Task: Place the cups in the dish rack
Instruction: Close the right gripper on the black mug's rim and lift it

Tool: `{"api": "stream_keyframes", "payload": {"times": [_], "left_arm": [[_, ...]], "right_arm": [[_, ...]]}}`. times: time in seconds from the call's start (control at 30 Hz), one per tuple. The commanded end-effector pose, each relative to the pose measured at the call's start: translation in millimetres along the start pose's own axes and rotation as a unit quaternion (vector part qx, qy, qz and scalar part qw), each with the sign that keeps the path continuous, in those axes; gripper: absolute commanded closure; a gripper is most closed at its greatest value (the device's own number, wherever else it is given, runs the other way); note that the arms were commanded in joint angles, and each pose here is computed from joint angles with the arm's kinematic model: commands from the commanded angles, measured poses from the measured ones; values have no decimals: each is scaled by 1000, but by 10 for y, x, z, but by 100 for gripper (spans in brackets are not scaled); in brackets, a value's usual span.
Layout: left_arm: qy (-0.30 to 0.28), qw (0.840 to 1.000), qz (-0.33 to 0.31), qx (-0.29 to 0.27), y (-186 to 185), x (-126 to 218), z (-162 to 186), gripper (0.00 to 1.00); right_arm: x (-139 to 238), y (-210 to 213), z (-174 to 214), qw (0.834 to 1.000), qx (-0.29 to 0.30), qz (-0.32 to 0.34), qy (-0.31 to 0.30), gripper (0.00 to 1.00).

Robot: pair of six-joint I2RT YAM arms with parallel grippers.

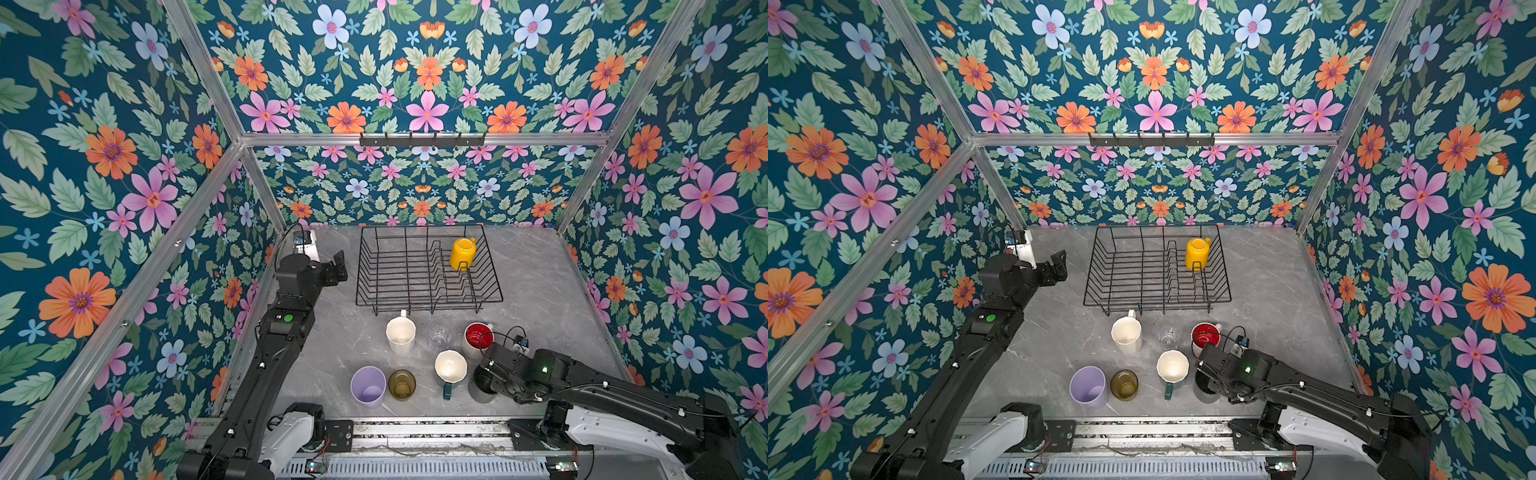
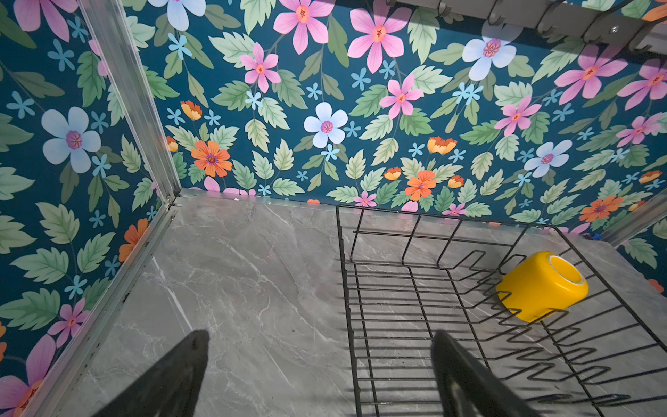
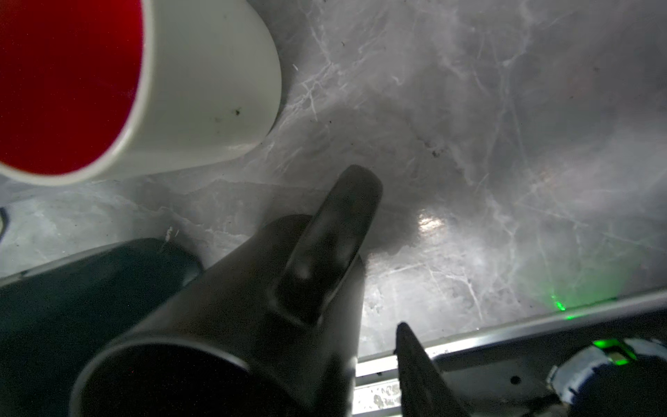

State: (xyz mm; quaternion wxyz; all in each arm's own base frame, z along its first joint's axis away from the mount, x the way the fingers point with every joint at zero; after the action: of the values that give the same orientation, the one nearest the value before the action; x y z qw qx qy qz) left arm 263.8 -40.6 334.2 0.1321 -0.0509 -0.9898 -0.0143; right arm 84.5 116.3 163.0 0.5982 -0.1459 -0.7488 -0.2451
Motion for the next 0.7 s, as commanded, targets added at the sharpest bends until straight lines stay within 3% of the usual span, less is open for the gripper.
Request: {"api": "stream_keyframes", "payload": {"times": [0.0,0.3,0.67], "left_arm": [[-2,1000,2,3,-1,-4,-11,3],[0,1000,3,5,2,-17,-4,3],[4,1000,5,9,13,-48,12,3]], "right_arm": [[-17,27,-23,1000,-12,-7,-18,60],[-62,18,-37,999,-18,-5,-33,68],[-71,-13,-50,999,-7,3,-38,86]]}}
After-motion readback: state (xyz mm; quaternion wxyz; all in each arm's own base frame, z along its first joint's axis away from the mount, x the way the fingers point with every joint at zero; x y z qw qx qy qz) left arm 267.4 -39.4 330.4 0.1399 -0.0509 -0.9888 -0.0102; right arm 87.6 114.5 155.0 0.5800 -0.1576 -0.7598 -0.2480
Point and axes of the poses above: each gripper's point midway between its finger pads, its own x axis back along the fingers, its own y axis along the line the jaws close on, z = x × y, the point moved 10 cm from there along x, back along the fingers, and after that the axes turned 10 degrees about -x, right-handed, at the moved point
